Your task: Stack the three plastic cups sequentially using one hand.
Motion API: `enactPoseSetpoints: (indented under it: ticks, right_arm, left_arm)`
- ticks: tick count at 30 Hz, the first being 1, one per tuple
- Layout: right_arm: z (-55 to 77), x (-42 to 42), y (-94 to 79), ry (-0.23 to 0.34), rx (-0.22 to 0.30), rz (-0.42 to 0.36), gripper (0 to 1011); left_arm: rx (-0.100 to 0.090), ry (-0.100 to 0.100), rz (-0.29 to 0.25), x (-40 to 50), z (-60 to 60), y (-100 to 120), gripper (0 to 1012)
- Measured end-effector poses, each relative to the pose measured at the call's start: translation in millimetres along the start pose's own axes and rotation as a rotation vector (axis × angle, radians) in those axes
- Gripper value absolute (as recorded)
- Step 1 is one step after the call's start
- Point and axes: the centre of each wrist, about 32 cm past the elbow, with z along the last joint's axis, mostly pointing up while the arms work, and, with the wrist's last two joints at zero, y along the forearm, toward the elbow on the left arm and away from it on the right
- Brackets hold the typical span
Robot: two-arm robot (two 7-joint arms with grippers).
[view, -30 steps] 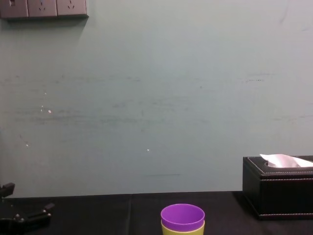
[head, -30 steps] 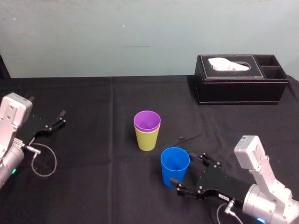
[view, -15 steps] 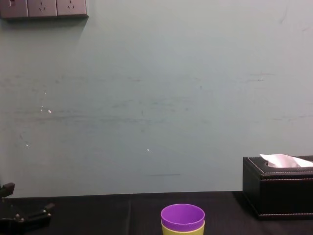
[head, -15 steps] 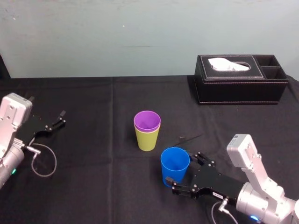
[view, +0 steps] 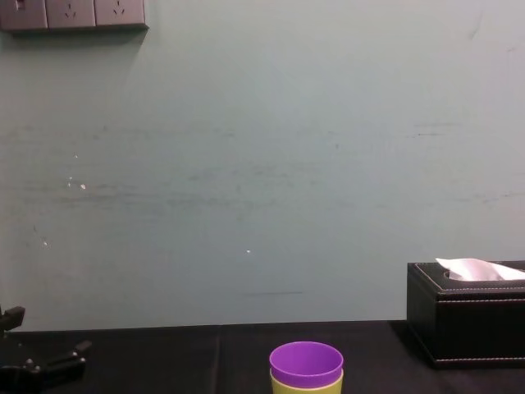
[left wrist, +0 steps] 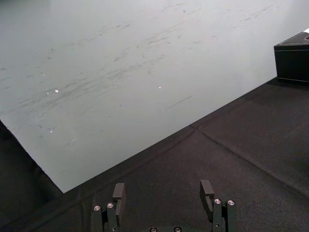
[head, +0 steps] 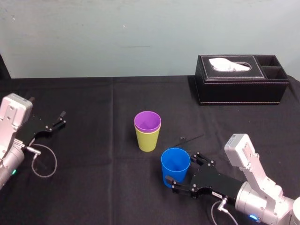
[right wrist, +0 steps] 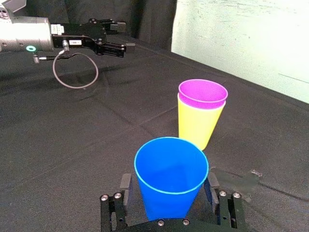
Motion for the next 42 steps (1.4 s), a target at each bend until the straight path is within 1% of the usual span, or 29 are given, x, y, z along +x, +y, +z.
enactPoseSetpoints:
  ticks: [1,2,3,4,5,6,7,10,22,35,38,42]
  right_arm:
    - [0.1,0.0,-0.1,0.0,0.0,0.0,966]
    - [0.1,0.0,-0.1,0.0,0.0,0.0,932]
    - [0.1,-0.1,-0.2,0.0,0.001,0.0,919]
    - [0.2,-0.1,-0.3,0.0,0.001,0.0,873]
    - [0.2,-0.1,-0.3,0.0,0.001,0.0,863]
    - [0.2,-0.1,-0.4,0.0,0.001,0.0,805]
    - [0.2,-0.2,-0.5,0.0,0.002,0.0,805]
    - [0.3,-0.1,-0.6,0.0,0.002,0.0,756]
    - [0.5,0.0,-1.0,0.0,0.004,0.0,707]
    - [1.2,-0.6,-1.2,0.0,0.002,0.0,707]
    - [3.9,-0.3,-1.9,-0.003,-0.003,-0.005,707]
    - [12.1,2.6,-4.6,-0.01,-0.004,-0.02,708]
  left_arm:
    - [0.0,0.0,0.0,0.0,0.0,0.0,1010]
    - [0.0,0.0,0.0,0.0,0.0,0.0,1010]
    - [0.0,0.0,0.0,0.0,0.0,0.0,1010]
    - [0.0,0.0,0.0,0.0,0.0,0.0,1010]
    - [0.0,0.0,0.0,0.0,0.0,0.0,1010]
    - [0.0,0.0,0.0,0.0,0.0,0.0,1010]
    - [0.0,0.0,0.0,0.0,0.0,0.0,1010]
    - [0.0,0.0,0.0,0.0,0.0,0.0,1010]
    - [0.0,0.0,0.0,0.0,0.0,0.0,1010]
    - [0.0,0.0,0.0,0.0,0.0,0.0,1010]
    - [0.0,0.0,0.0,0.0,0.0,0.0,1010]
    - [0.0,0.0,0.0,0.0,0.0,0.0,1010]
